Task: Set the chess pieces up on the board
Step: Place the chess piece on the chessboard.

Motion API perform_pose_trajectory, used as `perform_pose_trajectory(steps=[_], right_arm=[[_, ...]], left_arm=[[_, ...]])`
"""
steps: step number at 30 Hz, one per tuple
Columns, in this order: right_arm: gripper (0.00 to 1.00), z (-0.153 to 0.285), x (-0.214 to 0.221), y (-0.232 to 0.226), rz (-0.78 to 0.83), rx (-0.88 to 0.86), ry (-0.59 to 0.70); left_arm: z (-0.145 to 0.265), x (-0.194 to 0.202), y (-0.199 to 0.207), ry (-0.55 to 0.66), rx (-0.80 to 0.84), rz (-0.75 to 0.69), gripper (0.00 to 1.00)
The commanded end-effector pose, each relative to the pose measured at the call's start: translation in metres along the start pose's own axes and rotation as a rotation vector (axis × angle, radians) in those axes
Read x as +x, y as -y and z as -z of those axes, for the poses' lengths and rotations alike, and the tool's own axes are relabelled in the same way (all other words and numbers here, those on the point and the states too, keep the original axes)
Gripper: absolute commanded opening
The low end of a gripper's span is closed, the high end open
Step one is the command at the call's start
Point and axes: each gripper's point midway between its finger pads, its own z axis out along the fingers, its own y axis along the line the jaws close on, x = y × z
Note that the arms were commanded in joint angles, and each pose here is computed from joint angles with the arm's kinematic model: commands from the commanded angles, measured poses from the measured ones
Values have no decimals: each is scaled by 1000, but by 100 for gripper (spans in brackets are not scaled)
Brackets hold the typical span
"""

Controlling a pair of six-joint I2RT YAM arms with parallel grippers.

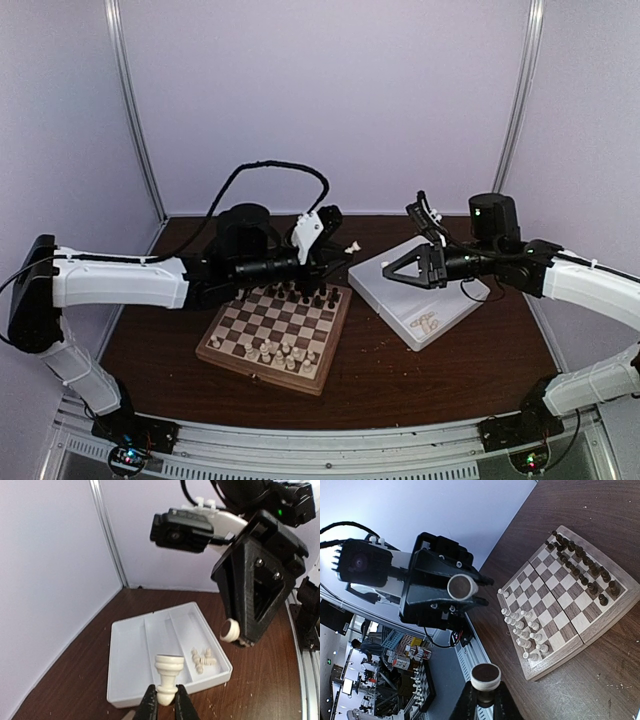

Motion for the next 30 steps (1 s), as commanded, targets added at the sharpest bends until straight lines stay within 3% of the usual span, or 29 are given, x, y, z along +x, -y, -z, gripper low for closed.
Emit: perform_pose_trajectory(steps=[1,10,15,22,30], right_arm=[[0,2,4,7,37,37,2],[0,9,5,25,76,111,21],[0,11,7,29,98,122,18],[0,15,9,30,114,123,13],[0,27,12,34,110,144,39]], left_arm=[[30,33,-14,-280,-93,59,0],[156,94,-15,-862,-230,208,0],[204,105,-11,-1080,-265,390,0],[230,144,-17,-1350,-361,627,0],[226,162,-29,-1530,-323,588,0]])
